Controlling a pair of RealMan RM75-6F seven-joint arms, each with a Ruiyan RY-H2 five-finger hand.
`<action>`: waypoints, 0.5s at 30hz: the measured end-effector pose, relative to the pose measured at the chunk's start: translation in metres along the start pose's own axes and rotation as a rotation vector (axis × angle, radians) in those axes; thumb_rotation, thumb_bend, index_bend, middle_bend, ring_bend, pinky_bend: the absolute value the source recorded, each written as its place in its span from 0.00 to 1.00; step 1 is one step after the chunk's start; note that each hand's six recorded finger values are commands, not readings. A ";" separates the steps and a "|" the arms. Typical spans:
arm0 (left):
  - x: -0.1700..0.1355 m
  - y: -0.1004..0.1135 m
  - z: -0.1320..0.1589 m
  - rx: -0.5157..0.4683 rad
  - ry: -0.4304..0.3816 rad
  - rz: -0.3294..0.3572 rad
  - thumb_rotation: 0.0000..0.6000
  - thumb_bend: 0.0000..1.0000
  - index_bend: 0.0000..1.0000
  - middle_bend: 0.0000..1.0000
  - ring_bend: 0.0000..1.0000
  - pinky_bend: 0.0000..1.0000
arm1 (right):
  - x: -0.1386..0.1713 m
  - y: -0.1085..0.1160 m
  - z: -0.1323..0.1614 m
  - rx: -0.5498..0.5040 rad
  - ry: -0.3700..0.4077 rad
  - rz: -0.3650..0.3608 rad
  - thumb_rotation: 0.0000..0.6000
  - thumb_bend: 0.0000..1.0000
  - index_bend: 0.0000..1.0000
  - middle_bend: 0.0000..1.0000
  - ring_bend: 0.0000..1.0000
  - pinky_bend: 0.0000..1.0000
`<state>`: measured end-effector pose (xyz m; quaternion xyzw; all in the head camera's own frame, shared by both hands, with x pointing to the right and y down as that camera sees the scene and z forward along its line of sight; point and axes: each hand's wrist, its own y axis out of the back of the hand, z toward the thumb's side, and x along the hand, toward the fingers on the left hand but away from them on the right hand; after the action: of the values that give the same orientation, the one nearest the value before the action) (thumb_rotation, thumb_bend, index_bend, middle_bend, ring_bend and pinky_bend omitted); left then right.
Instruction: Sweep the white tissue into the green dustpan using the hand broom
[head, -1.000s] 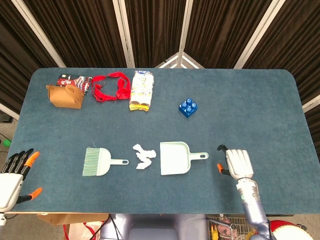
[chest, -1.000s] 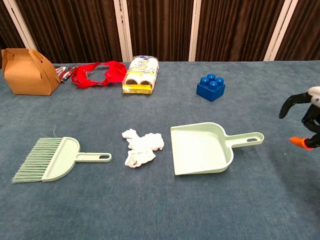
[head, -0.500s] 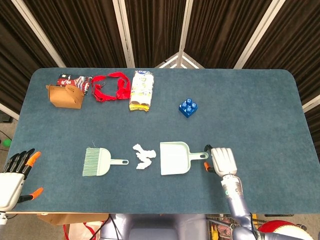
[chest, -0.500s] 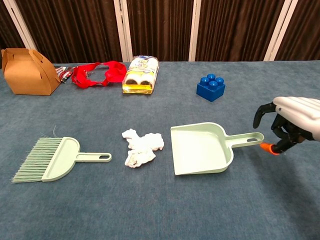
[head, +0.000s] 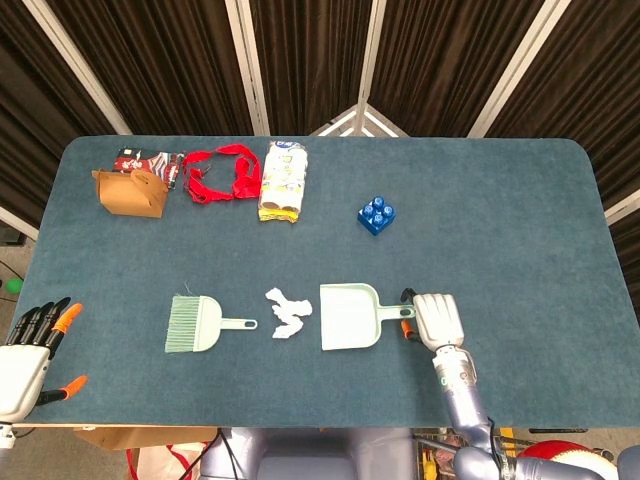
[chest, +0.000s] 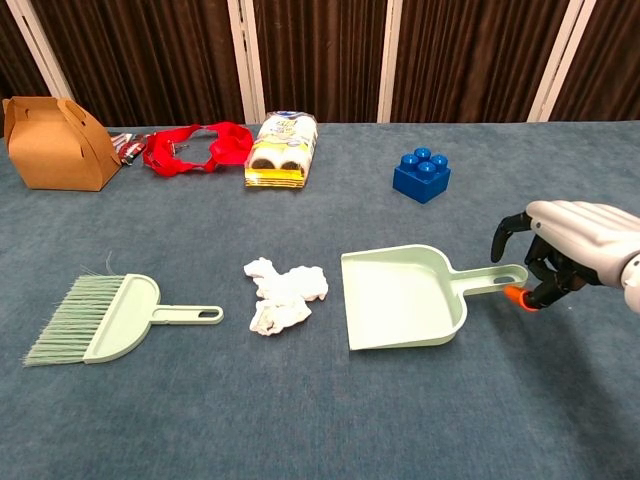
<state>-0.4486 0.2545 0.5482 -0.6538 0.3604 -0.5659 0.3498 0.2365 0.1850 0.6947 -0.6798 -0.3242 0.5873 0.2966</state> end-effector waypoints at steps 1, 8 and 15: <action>0.000 0.000 0.000 0.000 0.000 0.000 1.00 0.00 0.00 0.00 0.00 0.05 | 0.000 0.000 0.001 0.000 0.002 0.000 1.00 0.39 0.42 0.89 0.87 0.90; 0.001 0.000 0.000 -0.001 0.000 0.000 1.00 0.00 0.00 0.00 0.00 0.05 | 0.003 -0.004 0.007 0.002 0.015 0.004 1.00 0.39 0.43 0.89 0.87 0.90; 0.000 0.000 0.000 -0.003 -0.002 0.002 1.00 0.00 0.00 0.00 0.00 0.05 | 0.004 -0.008 0.005 0.012 0.005 0.009 1.00 0.39 0.43 0.89 0.87 0.90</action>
<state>-0.4486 0.2541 0.5478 -0.6545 0.3616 -0.5645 0.3495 0.2313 0.1934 0.6974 -0.6807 -0.3170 0.5889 0.2990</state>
